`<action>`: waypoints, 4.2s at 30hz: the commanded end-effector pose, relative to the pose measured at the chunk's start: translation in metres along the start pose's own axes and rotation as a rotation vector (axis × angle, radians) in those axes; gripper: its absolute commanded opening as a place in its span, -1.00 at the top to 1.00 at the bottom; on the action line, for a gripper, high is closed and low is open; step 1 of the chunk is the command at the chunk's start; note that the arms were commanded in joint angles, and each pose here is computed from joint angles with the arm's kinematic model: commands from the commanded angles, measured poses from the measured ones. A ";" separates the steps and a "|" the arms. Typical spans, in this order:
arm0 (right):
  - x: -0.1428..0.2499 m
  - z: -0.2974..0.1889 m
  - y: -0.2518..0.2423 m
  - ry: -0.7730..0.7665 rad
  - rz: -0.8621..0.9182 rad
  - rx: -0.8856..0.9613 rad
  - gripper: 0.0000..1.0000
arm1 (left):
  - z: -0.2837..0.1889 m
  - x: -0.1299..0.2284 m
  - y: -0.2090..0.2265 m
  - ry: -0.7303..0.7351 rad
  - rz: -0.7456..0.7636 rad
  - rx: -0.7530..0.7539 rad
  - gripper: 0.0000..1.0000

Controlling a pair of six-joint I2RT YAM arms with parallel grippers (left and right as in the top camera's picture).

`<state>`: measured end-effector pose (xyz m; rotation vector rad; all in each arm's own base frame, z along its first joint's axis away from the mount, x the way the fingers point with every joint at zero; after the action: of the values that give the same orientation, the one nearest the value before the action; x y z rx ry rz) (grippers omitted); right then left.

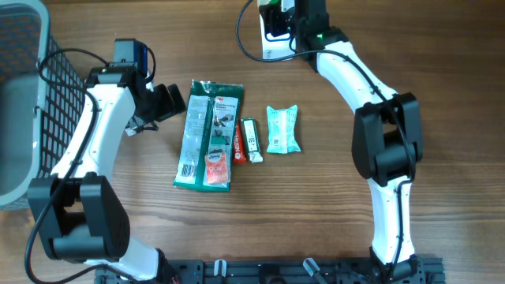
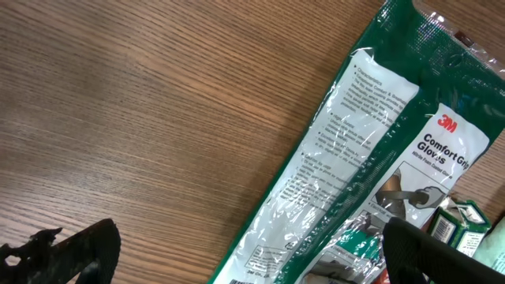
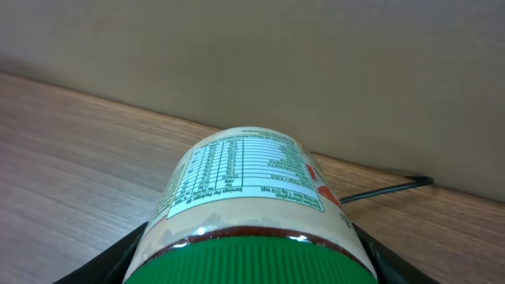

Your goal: Scan the item barcode

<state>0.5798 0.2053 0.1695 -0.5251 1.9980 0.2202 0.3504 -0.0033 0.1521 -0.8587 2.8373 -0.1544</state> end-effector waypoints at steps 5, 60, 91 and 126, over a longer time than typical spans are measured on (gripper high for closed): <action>0.014 0.011 -0.007 0.025 0.012 0.075 0.91 | 0.004 0.001 0.001 0.013 -0.011 -0.004 -1.00; 0.086 -0.234 -0.055 0.746 0.486 -0.196 -0.25 | 0.004 0.001 0.001 0.013 -0.012 -0.004 -1.00; 0.180 -0.184 0.035 0.719 0.474 -0.208 0.90 | 0.004 0.001 0.001 0.013 -0.011 -0.004 -1.00; 0.176 -0.221 0.041 0.743 0.542 -0.391 0.80 | 0.012 0.108 -0.189 0.236 0.220 0.609 0.92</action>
<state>0.3203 0.1098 0.1191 -0.2915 2.8132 0.8285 0.3661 -0.1978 0.1779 -0.3423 2.7349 -1.0273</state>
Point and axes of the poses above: each gripper's point midway between its finger pads, its own z axis out along the fingers, its own y axis along the line the jaws close on, x = y × z, the point moved 6 cm from there along -z, back along the fingers, and after that the axes turned 10 degrees about -z, right-handed, at the moved point
